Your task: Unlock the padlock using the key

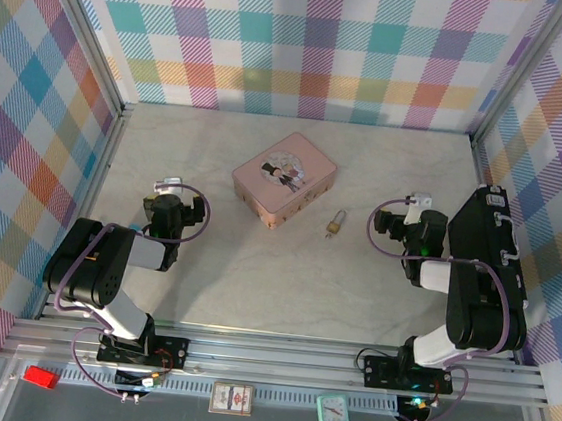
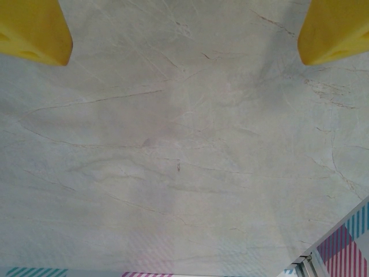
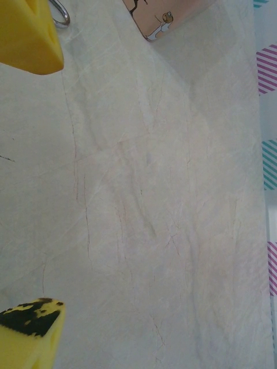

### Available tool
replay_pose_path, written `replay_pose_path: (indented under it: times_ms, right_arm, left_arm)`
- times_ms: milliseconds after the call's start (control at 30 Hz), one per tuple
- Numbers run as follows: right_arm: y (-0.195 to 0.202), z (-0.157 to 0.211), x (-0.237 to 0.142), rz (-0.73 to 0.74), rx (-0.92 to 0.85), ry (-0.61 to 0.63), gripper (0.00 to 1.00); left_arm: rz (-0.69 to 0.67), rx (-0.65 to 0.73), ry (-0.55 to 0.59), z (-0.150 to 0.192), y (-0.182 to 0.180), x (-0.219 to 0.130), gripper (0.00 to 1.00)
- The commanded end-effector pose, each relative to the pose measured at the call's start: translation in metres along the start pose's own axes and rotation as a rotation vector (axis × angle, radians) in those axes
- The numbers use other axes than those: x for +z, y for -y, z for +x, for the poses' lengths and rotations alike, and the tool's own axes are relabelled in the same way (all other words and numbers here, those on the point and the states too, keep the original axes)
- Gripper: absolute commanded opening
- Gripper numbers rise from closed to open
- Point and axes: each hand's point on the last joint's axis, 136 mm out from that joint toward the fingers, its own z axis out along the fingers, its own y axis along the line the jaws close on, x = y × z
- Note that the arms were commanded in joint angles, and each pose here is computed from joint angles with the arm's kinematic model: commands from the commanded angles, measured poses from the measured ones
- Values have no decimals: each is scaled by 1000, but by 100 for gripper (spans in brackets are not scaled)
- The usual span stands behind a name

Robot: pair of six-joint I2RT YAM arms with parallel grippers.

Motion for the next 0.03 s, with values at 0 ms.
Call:
replay_pose_path:
  times_ms: [0]
  right_arm:
    - [-5, -6, -1, -27, 9, 33, 99]
  left_arm:
    - [-21, -32, 41, -12, -5, 1, 100]
